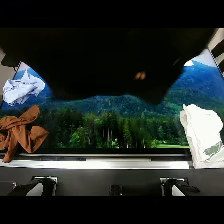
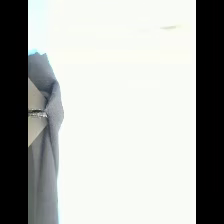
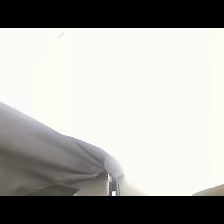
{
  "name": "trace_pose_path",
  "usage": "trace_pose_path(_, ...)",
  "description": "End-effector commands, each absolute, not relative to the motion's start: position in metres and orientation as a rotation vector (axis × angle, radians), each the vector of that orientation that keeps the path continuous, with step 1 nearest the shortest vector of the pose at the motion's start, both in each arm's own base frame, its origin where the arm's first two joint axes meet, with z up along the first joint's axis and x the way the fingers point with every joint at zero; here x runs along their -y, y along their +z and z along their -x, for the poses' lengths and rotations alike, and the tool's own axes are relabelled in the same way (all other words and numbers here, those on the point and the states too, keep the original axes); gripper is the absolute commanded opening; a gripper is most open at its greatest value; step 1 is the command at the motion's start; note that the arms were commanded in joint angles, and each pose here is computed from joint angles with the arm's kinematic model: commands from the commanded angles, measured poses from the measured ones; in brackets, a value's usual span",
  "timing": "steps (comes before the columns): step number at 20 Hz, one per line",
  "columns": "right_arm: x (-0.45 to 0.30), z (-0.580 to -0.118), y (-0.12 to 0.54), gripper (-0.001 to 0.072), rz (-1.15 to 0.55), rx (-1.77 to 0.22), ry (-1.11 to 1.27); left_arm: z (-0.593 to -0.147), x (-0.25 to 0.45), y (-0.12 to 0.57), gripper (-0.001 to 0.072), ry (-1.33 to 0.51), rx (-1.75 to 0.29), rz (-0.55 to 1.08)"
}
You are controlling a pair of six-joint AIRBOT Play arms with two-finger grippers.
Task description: Fold the shirts.
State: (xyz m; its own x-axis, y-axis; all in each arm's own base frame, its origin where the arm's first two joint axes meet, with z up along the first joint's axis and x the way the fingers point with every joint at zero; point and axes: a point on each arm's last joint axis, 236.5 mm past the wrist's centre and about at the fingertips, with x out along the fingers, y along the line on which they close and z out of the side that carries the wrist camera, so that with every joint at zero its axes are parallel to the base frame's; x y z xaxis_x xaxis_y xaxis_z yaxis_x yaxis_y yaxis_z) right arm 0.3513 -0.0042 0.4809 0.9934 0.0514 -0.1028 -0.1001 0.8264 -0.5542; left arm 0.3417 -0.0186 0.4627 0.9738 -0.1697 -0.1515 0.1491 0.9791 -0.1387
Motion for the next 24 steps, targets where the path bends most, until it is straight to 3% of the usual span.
trace_pose_path(1,0.014,-0.230,0.559,0.0035,0.635,0.121,-0.104,-0.242,0.032,0.547,0.0029,-0.151,0.090,0.113)
trace_pose_path(5,0.010,-0.207,0.564,0.0035,0.607,0.149,-0.110,-0.216,0.035,0.557,0.0029,-0.143,0.133,0.094)
trace_pose_path(9,0.013,-0.236,0.524,0.0035,0.585,-0.017,-0.056,-0.255,0.019,0.513,0.0029,-0.096,-0.035,0.054)
trace_pose_path(13,0.024,-0.313,0.396,0.0036,0.538,-0.508,0.102,-0.350,0.003,0.380,0.0029,-0.114,-0.437,0.063)
trace_pose_path(17,0.034,-0.416,0.231,0.0036,0.445,-0.931,0.254,-0.423,-0.012,0.185,0.0029,-0.140,-0.881,0.126)
trace_pose_path(20,0.033,-0.489,0.118,0.0036,0.297,-1.066,0.284,-0.462,-0.021,0.073,0.0030,-0.129,-1.060,0.182)
trace_pose_path(24,-0.002,-0.571,0.030,0.0038,0.014,-0.975,0.336,-0.504,-0.019,-0.008,0.0032,-0.123,-1.125,0.227)
